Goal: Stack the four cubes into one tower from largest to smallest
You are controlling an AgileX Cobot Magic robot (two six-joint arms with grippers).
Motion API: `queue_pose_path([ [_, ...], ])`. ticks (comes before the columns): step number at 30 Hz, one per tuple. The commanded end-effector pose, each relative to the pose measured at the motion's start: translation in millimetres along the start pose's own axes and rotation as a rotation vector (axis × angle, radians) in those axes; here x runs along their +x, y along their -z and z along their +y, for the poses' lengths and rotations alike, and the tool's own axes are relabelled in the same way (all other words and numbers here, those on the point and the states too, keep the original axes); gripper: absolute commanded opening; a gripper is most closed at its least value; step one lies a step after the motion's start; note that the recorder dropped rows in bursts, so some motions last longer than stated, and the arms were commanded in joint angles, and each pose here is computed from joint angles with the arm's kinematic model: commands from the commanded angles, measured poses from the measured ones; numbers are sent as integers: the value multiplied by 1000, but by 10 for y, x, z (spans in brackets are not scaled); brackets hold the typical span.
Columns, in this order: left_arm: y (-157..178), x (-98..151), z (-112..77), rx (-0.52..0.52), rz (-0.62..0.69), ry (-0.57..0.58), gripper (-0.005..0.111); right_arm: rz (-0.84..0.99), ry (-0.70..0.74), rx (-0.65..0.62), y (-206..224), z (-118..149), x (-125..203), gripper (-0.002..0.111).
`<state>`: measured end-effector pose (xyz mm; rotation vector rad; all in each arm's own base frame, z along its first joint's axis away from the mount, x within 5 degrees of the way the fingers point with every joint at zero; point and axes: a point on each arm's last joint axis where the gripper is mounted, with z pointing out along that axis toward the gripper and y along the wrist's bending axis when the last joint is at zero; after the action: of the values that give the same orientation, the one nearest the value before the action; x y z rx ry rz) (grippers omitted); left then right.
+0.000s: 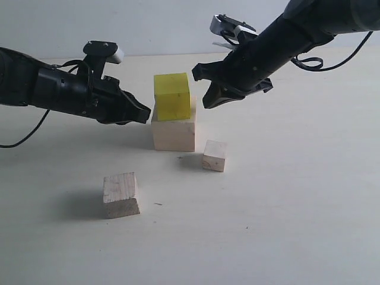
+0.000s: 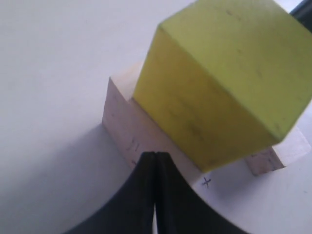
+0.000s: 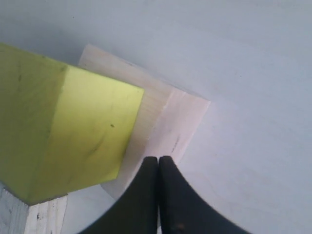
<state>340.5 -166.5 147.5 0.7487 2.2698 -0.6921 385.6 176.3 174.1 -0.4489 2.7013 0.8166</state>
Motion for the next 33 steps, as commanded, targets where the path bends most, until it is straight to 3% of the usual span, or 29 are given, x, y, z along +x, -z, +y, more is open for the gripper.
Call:
queue_pose_path([
  [1, 17, -19, -37, 7, -10, 19, 0, -13, 1, 4, 72, 48, -23, 0],
  [15, 17, -19, -34, 5, -10, 46, 0, -146, 50, 129, 594, 210, -125, 0],
  [33, -72, 68, 17, -8, 21, 77, 0, -152, 40, 136, 616, 215, -127, 0],
])
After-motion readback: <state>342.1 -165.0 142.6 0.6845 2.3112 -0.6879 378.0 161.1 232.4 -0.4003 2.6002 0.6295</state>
